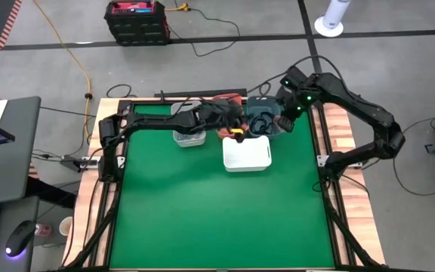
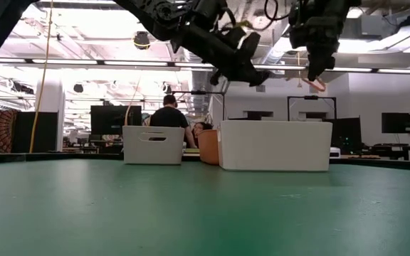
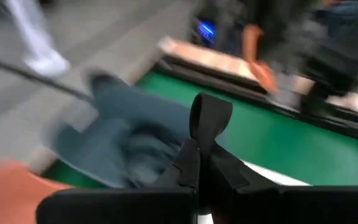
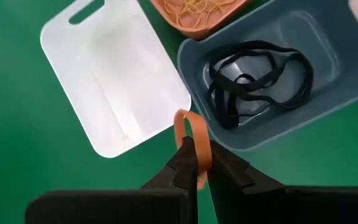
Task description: Sort rubber bands into baskets
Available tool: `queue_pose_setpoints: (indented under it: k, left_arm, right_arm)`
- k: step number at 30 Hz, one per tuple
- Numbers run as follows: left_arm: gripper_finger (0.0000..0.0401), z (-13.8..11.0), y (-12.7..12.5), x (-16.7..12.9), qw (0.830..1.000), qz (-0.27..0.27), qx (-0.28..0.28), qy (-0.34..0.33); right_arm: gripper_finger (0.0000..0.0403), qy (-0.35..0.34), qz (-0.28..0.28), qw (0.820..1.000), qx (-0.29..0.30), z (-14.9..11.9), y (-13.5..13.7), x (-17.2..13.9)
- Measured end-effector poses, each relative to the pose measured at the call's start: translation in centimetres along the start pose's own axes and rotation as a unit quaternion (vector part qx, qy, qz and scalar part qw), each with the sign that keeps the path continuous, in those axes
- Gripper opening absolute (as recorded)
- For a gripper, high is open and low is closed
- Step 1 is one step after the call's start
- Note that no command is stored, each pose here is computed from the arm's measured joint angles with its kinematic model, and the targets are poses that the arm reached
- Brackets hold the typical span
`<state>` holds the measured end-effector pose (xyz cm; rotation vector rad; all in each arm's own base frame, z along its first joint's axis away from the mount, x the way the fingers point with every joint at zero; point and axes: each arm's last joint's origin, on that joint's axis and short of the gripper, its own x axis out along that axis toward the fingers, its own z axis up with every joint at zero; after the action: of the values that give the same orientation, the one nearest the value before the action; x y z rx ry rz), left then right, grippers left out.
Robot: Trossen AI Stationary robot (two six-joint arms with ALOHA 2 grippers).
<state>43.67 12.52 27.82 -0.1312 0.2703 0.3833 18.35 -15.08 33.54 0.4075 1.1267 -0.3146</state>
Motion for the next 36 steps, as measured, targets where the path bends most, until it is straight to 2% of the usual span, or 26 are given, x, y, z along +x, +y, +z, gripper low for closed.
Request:
queue_pose_setpoints:
  k: [2, 5, 8, 13, 19, 24, 30, 36]
  left_arm:
    - [0.0004, 0.5, 0.5, 0.0, 0.999, 0.028, 0.038, -0.027]
    - [0.0004, 0.5, 1.7, 0.8, 0.996, 0.028, 0.061, -0.051]
    - [0.0004, -0.6, 2.9, 1.9, 0.998, 0.004, 0.044, -0.047]
    - [0.0004, -2.0, 4.3, 3.5, 0.999, -0.007, 0.002, -0.044]
    - [0.0004, -3.1, 4.6, 4.4, 0.999, -0.025, 0.009, -0.043]
    - [0.0004, -4.1, 4.8, 5.5, 0.997, -0.035, 0.016, -0.069]
    - [0.0004, -3.8, 4.9, 6.0, 0.995, -0.02, 0.033, -0.09]
    - [0.0004, -4.5, 5.2, 7.6, 0.995, -0.035, 0.031, -0.087]
  right_arm:
    - [0.006, -0.006, 0.002, 1.0, 0.014, -0.2, 0.2, -0.3]
    - [0.006, -0.021, 0.038, 0.998, 0.04, -0.2, 0.5, -0.7]
    - [0.006, -0.022, 0.076, 0.996, 0.047, -0.2, 1.2, -0.7]
    - [0.006, -0.029, 0.088, 0.995, 0.034, -0.2, 2.4, -0.9]
    - [0.006, -0.041, 0.095, 0.994, 0.036, -0.2, 3.3, -1.2]
    - [0.006, -0.06, 0.098, 0.992, 0.049, 0.1, 3.7, -1.4]
    - [0.006, -0.059, 0.1, 0.992, 0.053, 0.1, 3.8, -1.4]
    - [0.006, -0.067, 0.101, 0.991, 0.057, -0.2, 3.9, -1.9]
